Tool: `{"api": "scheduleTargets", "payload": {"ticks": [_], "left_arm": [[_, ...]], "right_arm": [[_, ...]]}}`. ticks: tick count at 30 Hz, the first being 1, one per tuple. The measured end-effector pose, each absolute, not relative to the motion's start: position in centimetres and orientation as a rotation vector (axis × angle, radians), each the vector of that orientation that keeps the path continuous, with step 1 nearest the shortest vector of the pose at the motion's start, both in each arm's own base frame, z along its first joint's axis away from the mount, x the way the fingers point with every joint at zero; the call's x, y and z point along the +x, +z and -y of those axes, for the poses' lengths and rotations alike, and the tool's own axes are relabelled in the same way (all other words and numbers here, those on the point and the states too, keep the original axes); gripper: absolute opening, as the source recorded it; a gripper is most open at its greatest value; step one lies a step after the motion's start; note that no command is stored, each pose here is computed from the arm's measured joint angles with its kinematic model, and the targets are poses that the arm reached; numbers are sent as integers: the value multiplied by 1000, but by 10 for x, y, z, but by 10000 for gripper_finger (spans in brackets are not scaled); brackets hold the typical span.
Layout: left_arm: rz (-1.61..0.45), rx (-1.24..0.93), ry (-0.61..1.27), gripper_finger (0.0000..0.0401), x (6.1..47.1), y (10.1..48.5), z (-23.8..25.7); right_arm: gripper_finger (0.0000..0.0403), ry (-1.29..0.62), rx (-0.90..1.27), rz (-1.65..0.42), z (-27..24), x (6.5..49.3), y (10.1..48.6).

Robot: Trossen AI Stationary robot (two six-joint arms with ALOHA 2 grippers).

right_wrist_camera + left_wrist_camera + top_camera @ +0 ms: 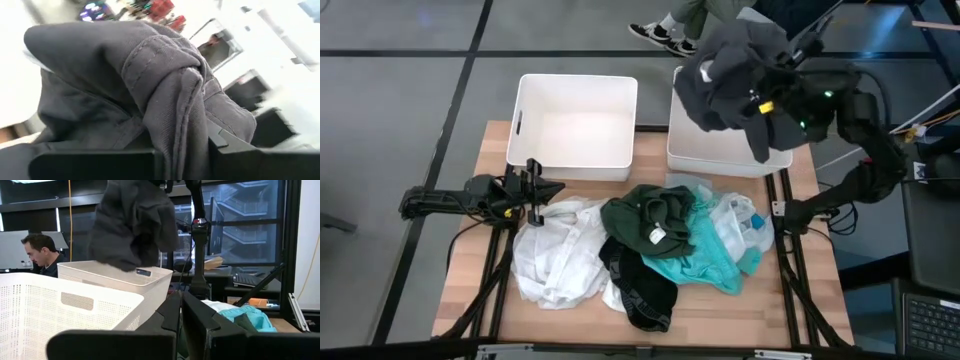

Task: Sort clothes
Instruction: Put the dark blue shorts into the right white bin

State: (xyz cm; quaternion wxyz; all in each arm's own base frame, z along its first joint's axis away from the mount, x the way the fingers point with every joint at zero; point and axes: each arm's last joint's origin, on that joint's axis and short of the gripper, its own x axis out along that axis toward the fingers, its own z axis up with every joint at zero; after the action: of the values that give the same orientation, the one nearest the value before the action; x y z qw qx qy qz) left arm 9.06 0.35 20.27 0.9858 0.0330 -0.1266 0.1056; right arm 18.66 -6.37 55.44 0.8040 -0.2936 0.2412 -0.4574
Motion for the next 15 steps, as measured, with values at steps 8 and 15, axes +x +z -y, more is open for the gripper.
{"api": "scheduleTargets", "payload": {"ticks": [8,15], "left_arm": [[244,68,212,8,91,202,-3],[230,70,211,8,91,200,-3]], "right_arm": [[48,-910,-506,-674,103,185,532],[47,-902,-399,-804,127,186,513]]}}
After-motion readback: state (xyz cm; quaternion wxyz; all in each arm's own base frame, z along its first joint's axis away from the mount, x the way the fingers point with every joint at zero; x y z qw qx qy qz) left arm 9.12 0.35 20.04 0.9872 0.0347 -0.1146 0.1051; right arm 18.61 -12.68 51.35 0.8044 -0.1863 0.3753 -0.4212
